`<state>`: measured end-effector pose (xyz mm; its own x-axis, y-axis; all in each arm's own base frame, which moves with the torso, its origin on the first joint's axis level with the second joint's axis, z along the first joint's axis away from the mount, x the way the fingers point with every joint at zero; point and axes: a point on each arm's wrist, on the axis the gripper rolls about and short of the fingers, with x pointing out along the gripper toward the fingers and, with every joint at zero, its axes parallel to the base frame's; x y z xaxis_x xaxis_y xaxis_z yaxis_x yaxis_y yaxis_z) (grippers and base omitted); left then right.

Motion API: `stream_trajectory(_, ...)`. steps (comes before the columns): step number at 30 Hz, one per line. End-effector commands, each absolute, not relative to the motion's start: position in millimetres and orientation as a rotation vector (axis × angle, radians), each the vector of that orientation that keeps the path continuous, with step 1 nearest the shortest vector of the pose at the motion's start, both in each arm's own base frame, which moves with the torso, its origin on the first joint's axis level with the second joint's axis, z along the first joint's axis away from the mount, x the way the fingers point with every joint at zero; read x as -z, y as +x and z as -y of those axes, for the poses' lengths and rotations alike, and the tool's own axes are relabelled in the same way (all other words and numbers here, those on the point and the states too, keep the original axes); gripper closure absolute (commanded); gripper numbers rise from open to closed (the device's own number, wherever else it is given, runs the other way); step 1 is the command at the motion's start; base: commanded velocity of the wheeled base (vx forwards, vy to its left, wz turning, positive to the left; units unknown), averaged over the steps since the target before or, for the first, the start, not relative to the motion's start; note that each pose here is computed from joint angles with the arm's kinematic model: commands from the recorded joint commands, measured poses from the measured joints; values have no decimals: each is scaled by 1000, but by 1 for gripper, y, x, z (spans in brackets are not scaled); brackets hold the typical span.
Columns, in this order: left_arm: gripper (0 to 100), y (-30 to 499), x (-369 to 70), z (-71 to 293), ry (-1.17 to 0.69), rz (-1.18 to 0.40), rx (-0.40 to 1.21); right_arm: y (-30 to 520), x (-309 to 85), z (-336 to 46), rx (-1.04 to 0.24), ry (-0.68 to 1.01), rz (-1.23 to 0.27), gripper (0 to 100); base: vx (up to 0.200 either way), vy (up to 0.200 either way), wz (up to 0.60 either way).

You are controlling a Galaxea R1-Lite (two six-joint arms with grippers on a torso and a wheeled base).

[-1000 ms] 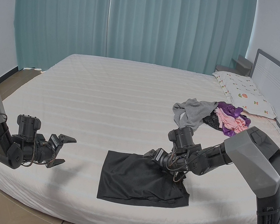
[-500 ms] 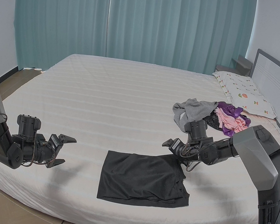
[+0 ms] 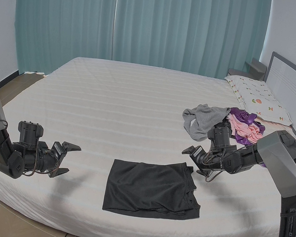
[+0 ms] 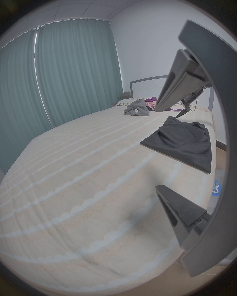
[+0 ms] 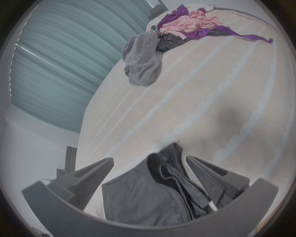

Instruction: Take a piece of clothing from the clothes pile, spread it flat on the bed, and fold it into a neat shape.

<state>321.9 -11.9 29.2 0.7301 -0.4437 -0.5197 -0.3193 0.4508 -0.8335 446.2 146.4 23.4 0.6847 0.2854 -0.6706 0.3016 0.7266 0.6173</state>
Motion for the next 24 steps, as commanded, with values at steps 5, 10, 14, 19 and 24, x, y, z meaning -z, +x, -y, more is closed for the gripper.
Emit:
stream_trajectory(5,0,321,-32,24,-1123,-807,122,418,-34,-131,-122,790,-769,0,0,-200,0)
stream_trajectory(10,0,321,-32,29,-1113,-810,133,415,-34,-134,-137,781,-761,0,0,-160,0)
stream_trajectory(14,0,321,-32,29,-1112,-810,132,414,-34,-139,-148,775,-766,0,0,0,0)
stream_trajectory(19,0,321,-31,29,-1109,-813,131,411,-31,-153,-181,754,-779,0,0,0,0)
stream_trajectory(24,0,321,-30,28,-1108,-814,127,408,-31,-172,-230,716,-784,0,0,0,0)
